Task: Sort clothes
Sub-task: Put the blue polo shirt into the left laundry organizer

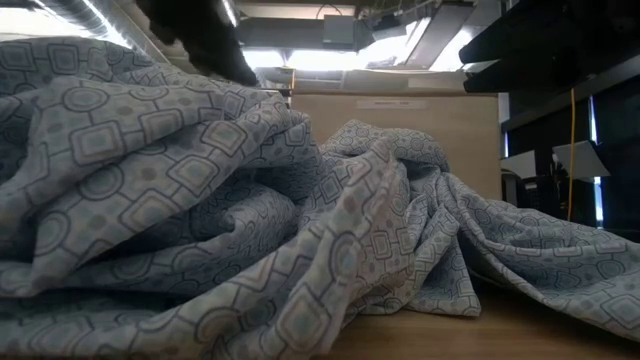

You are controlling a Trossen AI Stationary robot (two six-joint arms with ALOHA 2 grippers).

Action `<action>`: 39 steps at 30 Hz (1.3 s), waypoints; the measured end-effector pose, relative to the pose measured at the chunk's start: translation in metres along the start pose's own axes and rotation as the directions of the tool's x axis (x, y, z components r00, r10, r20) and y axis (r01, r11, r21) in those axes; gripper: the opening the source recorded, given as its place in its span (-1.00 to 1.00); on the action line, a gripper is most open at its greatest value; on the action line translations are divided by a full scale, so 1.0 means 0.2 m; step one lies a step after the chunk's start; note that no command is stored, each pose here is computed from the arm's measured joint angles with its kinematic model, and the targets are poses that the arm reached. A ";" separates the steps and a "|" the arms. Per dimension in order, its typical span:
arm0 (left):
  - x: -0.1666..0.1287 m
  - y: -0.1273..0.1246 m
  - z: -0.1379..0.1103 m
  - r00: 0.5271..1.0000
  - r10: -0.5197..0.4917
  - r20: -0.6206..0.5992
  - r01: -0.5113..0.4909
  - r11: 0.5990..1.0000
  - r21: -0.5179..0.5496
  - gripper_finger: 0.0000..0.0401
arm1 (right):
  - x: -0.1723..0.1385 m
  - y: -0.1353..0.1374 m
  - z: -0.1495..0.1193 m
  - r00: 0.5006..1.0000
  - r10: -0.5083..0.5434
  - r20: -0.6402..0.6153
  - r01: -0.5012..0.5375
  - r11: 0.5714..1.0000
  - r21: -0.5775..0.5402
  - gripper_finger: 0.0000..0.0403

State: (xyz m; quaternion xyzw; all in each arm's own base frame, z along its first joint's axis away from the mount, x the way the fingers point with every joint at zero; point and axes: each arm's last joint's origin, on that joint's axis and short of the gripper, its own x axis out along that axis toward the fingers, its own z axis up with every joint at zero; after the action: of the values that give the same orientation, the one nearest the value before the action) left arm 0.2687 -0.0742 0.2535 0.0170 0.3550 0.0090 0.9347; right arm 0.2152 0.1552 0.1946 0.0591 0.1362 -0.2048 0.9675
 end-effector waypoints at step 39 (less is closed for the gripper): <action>0.88 -0.13 -0.37 0.989 0.086 -0.124 -0.059 0.976 0.208 -0.66 | 0.01 0.00 -0.02 1.000 -0.007 -0.008 0.007 1.000 -0.019 0.57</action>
State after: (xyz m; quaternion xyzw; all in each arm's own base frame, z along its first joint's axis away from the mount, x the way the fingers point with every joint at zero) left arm 0.3518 -0.0931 0.0798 0.1249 0.4142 0.0080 0.9015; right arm 0.2163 0.1561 0.1899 0.0502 0.1423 -0.2068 0.9667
